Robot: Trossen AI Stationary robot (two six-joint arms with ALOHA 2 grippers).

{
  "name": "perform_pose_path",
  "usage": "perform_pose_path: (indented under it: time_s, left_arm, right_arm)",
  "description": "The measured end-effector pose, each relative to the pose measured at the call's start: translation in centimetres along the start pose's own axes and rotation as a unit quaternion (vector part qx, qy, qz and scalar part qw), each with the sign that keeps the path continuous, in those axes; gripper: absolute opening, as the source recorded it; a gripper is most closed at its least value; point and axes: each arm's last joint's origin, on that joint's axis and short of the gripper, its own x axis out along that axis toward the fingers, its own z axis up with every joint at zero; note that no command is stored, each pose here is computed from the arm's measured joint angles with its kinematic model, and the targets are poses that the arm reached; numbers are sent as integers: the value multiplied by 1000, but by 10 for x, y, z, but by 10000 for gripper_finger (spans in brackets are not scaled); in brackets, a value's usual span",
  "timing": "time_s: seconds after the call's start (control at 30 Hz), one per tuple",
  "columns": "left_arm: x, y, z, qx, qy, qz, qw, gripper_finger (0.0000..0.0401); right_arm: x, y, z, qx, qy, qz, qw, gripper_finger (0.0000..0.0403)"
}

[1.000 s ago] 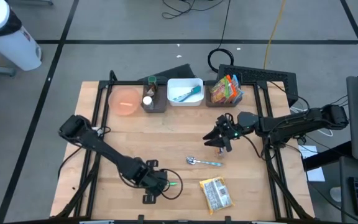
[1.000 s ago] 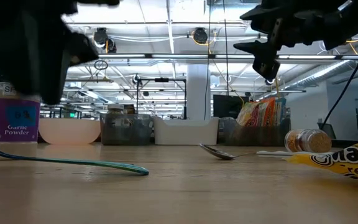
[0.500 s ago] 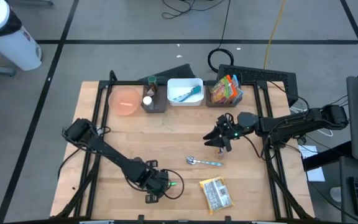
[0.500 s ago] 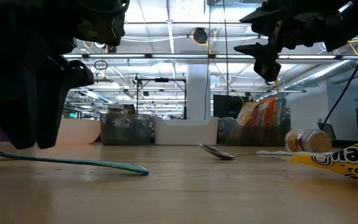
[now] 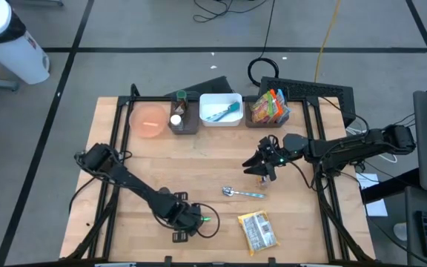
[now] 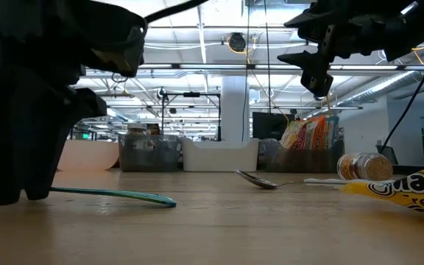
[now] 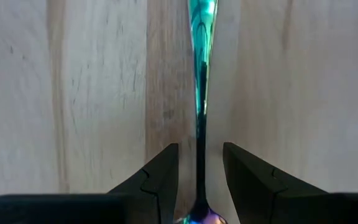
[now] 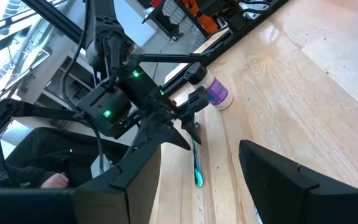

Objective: Pick & Place Food Item
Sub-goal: Put the purple spoon into the white bin

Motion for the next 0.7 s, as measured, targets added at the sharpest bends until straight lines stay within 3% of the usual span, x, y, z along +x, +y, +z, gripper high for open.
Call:
perform_pose_path:
  time_s: [0.3, 0.4, 0.57, 0.7]
  left_arm:
    - [4, 3, 0, -15, 19, 0, 1000, 126]
    - [4, 7, 0, -23, 27, 3, 999, 98]
    - [2, 14, 6, -42, 50, -28, 997, 17]
    - [-5, 20, 19, -62, 62, -73, 993, 17]
  right_arm:
    - [0, 0, 0, 0, 0, 0, 1000, 210]
    - [0, 0, 0, 0, 0, 0, 1000, 210]
    - [0, 0, 0, 0, 0, 0, 1000, 210]
    - [0, 0, 0, 0, 0, 0, 1000, 210]
